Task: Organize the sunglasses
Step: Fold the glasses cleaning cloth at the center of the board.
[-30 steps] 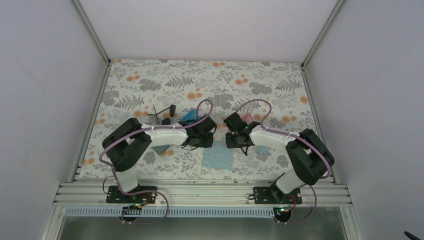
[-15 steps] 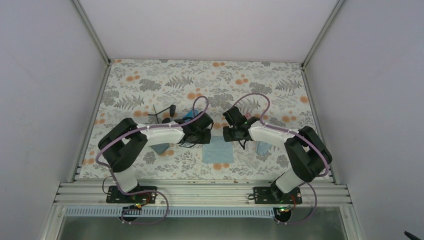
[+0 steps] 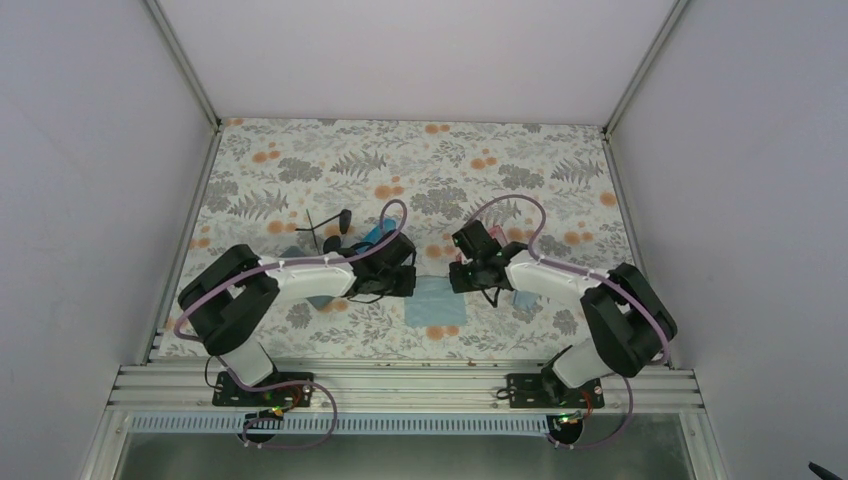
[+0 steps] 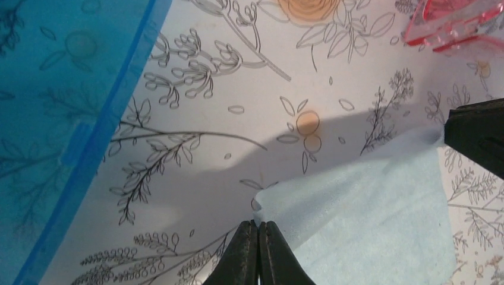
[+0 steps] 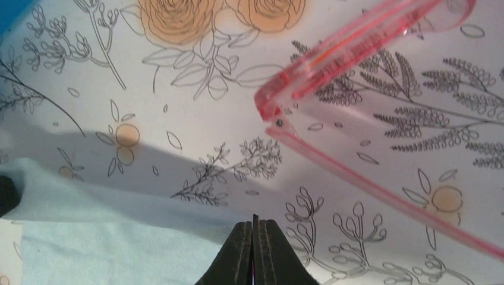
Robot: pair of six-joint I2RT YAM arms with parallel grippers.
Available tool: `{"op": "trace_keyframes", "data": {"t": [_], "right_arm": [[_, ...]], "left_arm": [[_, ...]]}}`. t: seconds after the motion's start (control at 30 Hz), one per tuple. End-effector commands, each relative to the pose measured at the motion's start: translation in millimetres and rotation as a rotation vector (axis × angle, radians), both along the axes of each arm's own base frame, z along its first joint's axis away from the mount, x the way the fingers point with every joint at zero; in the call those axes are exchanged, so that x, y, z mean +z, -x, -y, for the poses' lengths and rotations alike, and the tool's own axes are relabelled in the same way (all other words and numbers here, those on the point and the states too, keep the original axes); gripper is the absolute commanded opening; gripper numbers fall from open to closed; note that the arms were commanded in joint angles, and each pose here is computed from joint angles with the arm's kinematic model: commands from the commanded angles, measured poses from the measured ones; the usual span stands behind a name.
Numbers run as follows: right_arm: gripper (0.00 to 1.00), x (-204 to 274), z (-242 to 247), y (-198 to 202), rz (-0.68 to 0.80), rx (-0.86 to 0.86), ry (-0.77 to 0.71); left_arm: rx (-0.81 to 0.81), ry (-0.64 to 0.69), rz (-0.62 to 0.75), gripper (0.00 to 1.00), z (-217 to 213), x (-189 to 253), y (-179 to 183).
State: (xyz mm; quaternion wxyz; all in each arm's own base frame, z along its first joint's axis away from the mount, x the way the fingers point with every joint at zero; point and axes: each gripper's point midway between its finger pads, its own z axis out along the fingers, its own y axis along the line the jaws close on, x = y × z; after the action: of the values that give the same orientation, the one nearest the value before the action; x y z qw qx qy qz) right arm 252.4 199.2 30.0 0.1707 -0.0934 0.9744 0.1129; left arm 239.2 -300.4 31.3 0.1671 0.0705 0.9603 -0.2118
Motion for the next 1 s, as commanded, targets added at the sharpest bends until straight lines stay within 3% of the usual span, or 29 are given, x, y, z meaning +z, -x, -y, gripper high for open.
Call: {"op": "trace_keyframes", "data": {"t": [0.0, 0.23, 0.73, 0.97], "right_arm": [[0.04, 2, 9, 10, -0.018, -0.026, -0.012], [0.04, -6, 35, 22, -0.057, -0.118, 0.087], [0.04, 9, 3, 46, -0.149, -0.021, -0.105], [0.04, 1, 12, 49, -0.156, -0.052, -0.059]], "left_arm": [[-0.04, 0.047, 0.003, 0.02, 2, 9, 8], [-0.058, 0.069, -0.029, 0.02, -2, 8, 25], [-0.044, 0.049, -0.054, 0.02, -9, 3, 38], [-0.057, 0.064, -0.064, 0.02, -6, 1, 43]]}}
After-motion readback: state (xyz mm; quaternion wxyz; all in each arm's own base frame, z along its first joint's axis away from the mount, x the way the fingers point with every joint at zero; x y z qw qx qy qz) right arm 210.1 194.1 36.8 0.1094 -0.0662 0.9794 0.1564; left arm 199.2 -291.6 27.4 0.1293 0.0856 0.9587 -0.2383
